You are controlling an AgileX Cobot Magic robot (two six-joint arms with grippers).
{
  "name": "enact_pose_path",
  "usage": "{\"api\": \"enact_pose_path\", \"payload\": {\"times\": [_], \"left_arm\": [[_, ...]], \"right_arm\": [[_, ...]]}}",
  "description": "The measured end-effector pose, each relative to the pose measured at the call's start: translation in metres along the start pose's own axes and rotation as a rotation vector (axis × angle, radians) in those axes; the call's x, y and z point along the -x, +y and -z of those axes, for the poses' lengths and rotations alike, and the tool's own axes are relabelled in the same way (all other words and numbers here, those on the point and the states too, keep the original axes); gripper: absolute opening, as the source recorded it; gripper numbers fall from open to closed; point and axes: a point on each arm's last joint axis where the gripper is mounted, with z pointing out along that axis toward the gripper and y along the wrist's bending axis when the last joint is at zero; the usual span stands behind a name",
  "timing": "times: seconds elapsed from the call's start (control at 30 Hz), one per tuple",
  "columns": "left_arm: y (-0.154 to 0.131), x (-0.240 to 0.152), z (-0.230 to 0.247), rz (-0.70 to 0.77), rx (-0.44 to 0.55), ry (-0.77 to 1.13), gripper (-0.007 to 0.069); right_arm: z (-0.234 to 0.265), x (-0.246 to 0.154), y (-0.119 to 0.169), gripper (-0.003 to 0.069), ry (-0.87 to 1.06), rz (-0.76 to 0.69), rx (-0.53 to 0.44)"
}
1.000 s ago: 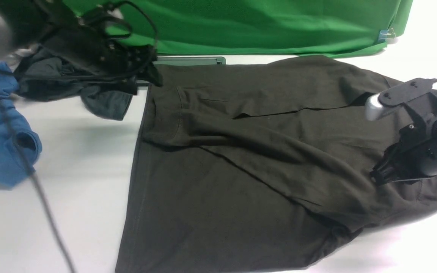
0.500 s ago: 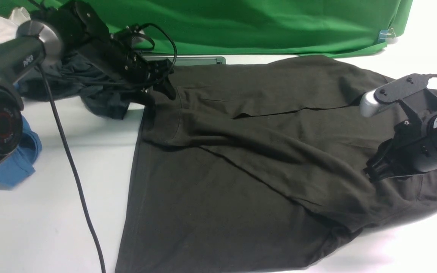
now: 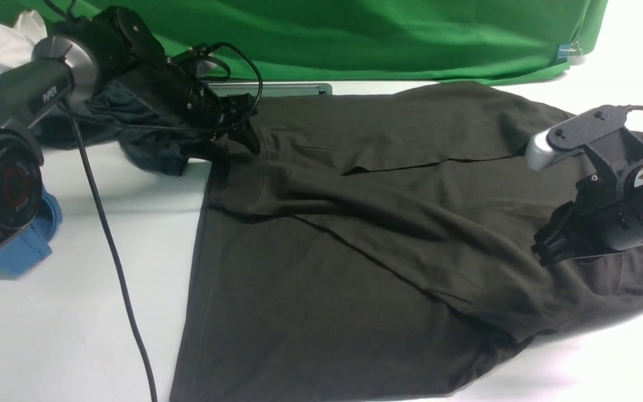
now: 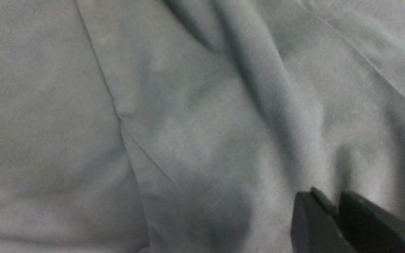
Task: Fold a long-sleeved shirt on a white desktop.
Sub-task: 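Grab the top left corner of the dark shirt with the left gripper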
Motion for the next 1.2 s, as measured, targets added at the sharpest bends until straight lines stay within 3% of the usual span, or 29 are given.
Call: {"api": "enact_pose_path", "payload": {"times": [0.13, 0.3, 0.53, 0.67, 0.83, 1.2], "left_arm": [[-0.001, 0.001, 0.0, -0.002, -0.008, -0.013, 0.0449], [0.0, 0.001, 0.0, -0.006, -0.007, -0.016, 0.0371], [0.002, 0.0, -0.004, -0.004, -0.005, 0.001, 0.0123], [0.006, -0.002, -0.01, 0.003, -0.008, 0.019, 0.0033], [0.004, 0.002, -0.008, -0.017, -0.016, 0.006, 0.0024], [-0.031, 0.031, 0.028, -0.068, -0.192, -0.134, 0.0023]], "right_arm": [[0.0, 0.0, 0.0, 0.0145, -0.001, 0.0, 0.0], [0.0, 0.0, 0.0, 0.0155, -0.003, 0.0, -0.001], [0.0, 0.0, 0.0, 0.0169, -0.003, 0.0, -0.001], [0.0, 0.0, 0.0, 0.0183, -0.003, 0.0, -0.001], [0.0, 0.0, 0.0, 0.019, 0.002, 0.0, 0.001], [0.0, 0.0, 0.0, 0.0214, 0.003, 0.0, 0.001]]}}
